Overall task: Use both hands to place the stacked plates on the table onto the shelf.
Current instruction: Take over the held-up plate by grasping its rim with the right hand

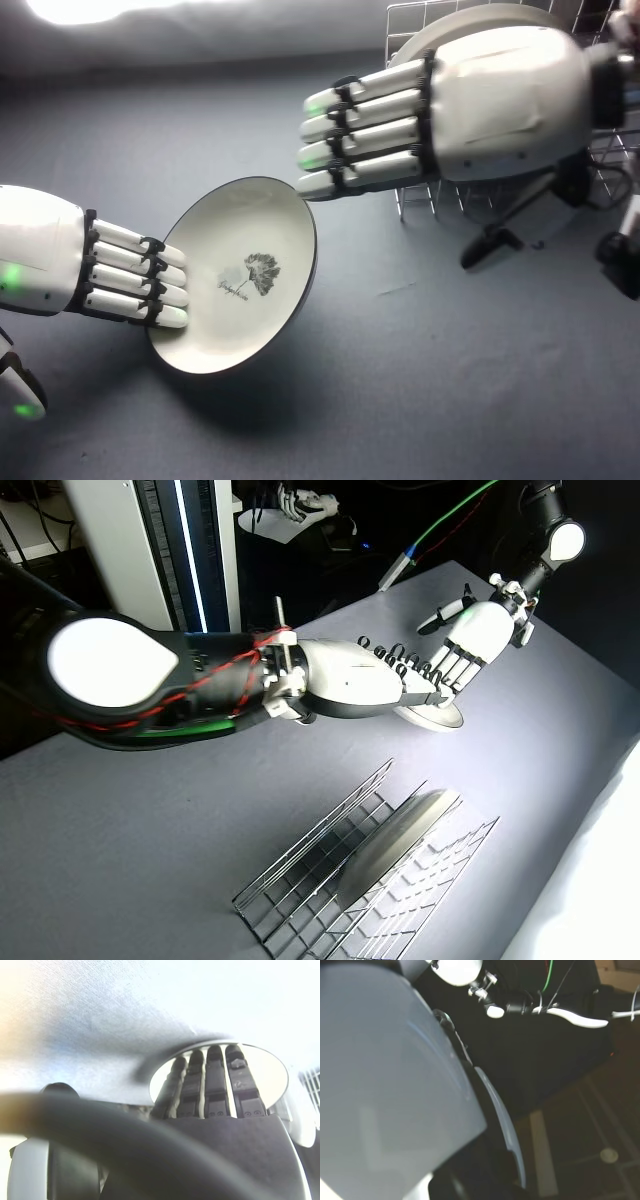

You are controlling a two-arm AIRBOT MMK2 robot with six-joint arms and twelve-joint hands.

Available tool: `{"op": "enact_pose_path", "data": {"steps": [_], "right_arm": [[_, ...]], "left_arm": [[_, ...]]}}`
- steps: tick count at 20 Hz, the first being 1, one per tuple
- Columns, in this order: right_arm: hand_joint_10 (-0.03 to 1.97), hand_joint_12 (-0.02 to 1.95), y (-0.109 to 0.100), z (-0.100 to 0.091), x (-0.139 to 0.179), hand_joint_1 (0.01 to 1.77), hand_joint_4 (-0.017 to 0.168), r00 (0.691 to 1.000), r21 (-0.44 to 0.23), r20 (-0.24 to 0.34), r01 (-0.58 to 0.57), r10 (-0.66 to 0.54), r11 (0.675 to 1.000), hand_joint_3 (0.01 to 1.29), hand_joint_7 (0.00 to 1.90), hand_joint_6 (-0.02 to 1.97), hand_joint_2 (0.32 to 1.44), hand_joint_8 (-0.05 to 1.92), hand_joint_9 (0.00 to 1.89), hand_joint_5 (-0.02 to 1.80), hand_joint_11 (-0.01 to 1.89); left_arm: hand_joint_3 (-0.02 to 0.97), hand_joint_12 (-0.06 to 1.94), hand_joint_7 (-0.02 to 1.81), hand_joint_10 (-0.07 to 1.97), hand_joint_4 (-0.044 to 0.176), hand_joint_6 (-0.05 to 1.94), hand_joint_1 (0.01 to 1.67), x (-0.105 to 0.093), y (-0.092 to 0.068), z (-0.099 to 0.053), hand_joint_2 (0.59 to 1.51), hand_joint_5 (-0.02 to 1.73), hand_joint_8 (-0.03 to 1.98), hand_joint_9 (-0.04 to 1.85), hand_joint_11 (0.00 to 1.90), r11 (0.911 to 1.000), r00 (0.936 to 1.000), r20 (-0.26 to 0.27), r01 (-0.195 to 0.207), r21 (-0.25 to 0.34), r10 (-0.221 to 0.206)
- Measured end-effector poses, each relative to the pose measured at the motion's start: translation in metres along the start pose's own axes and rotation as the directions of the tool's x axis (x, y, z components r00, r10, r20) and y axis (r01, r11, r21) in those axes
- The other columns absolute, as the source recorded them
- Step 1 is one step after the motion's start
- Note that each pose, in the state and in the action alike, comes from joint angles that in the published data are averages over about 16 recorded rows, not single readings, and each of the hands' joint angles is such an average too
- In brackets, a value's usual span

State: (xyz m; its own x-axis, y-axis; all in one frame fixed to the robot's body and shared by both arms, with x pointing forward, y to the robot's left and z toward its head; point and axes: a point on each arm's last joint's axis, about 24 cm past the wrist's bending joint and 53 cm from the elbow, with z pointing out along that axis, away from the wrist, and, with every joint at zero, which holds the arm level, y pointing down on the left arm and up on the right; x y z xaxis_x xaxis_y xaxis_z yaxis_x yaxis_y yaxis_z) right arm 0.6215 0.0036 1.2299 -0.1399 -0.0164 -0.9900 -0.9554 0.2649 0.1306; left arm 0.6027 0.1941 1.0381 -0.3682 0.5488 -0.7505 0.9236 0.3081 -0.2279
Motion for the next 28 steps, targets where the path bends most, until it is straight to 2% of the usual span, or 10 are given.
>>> {"op": "enact_pose_path", "data": {"steps": [8,17,24,28], "right_arm": [[0.00,0.00,0.010,0.044,0.022,1.02,0.005,0.999,-0.053,-0.028,0.014,-0.016,0.998,0.01,0.01,0.02,0.96,0.02,0.01,0.02,0.02],[0.00,0.00,0.028,0.082,0.046,1.16,0.005,0.999,-0.089,-0.053,-0.001,-0.004,0.996,0.01,0.01,0.02,0.99,0.02,0.01,0.02,0.02],[0.00,0.09,0.025,0.105,0.061,1.18,0.004,0.998,-0.067,-0.061,-0.019,0.015,0.998,0.01,0.01,0.02,1.00,0.02,0.01,0.02,0.02],[0.01,0.27,0.020,0.118,0.065,1.19,0.005,0.998,-0.042,-0.054,-0.036,0.034,0.998,0.01,0.05,0.02,1.01,0.02,0.05,0.06,0.02]], "left_arm": [[0.006,-0.02,0.00,-0.02,-0.011,-0.03,0.02,0.000,0.000,0.000,1.084,-0.01,-0.01,0.01,0.01,1.0000,1.0000,0.001,0.000,0.000,0.000],[0.007,-0.02,0.00,-0.02,-0.011,-0.03,0.02,0.000,0.000,0.001,1.084,-0.01,-0.01,0.01,0.01,1.0000,1.0000,0.001,-0.002,0.000,0.002],[0.007,-0.02,0.00,-0.02,-0.011,-0.03,0.02,0.000,0.000,0.001,1.085,-0.01,-0.01,0.01,0.01,1.0000,1.0000,0.001,-0.003,0.002,0.003],[0.007,-0.02,0.00,-0.02,-0.011,-0.03,0.02,-0.001,0.000,0.001,1.085,-0.01,-0.01,0.01,0.01,1.0000,1.0000,0.001,-0.003,0.003,0.003]]}}
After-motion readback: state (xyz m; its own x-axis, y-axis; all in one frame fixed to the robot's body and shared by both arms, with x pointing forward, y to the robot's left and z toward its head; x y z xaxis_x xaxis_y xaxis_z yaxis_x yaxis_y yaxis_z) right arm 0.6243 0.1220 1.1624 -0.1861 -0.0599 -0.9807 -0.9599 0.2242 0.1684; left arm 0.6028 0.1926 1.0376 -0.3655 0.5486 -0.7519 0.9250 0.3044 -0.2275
